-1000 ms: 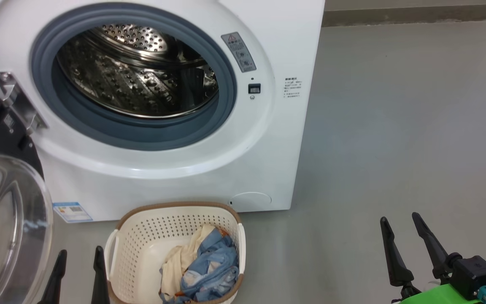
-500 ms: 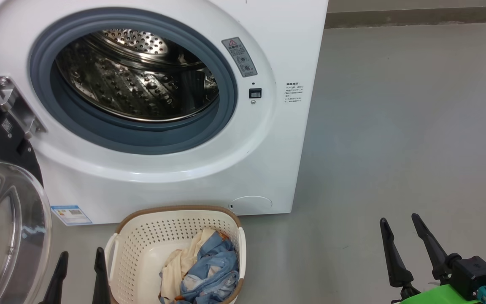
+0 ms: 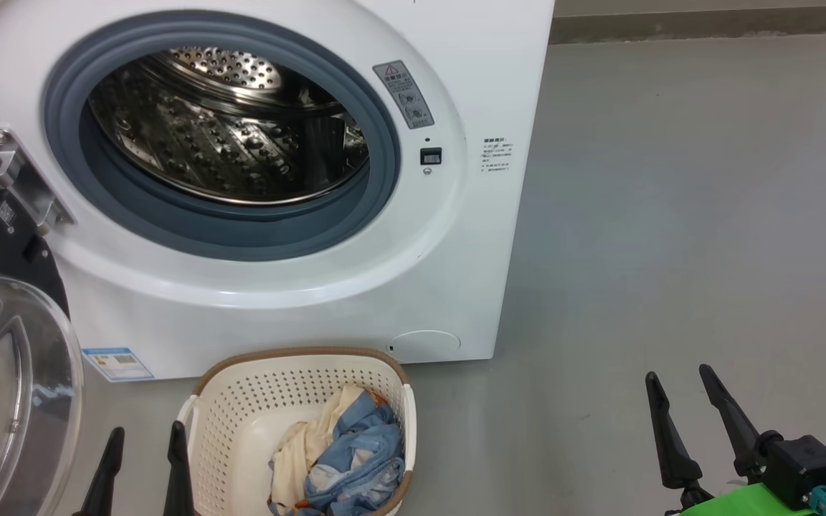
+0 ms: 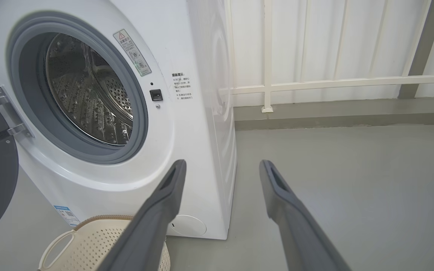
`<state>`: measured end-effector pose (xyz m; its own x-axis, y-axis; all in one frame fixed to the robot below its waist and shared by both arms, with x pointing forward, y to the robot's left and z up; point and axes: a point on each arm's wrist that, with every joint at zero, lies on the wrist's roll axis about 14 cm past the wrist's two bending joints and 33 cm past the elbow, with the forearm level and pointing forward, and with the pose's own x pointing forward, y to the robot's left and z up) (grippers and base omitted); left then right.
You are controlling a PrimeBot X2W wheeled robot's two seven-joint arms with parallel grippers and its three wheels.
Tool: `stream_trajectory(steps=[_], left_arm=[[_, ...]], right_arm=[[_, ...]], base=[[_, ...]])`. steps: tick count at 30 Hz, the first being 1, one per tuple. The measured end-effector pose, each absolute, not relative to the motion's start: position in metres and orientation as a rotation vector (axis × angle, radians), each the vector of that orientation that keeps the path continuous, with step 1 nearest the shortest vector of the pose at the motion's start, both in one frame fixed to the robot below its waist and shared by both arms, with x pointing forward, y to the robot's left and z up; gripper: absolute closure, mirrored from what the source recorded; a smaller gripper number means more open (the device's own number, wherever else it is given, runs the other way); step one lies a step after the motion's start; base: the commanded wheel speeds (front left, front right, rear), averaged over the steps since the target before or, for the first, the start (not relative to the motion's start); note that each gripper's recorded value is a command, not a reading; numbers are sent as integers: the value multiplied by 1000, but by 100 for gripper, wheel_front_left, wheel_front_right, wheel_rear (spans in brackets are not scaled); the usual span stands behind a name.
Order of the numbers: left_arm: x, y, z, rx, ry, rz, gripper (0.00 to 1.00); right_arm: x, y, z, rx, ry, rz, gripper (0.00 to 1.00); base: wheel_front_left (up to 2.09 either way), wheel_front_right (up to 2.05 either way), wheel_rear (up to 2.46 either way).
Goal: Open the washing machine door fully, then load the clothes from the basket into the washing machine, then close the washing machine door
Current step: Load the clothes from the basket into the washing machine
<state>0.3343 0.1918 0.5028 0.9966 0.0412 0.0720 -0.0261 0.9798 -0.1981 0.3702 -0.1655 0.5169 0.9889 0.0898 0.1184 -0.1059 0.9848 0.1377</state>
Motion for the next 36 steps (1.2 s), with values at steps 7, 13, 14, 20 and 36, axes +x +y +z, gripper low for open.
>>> stream_trajectory(steps=[7,13,14,20,36], left_arm=[[335,192,501,-200,-69,34,0],[338,189,494,-202,-47,29,0],[339,189,493,-205,-42,29,0],[350,182,481,-224,-5,13,0],[409,140,417,-276,172,-113,0]], right_arm=[[371,-166,513,143,-101,98,0],[373,-166,503,143,-71,96,0],[374,-166,502,144,-66,95,0],[379,-168,486,149,-19,85,0],[413,-172,435,168,104,58,0]], base=[[0,0,0],[0,0,0],[0,0,0],[0,0,0],[0,0,0]])
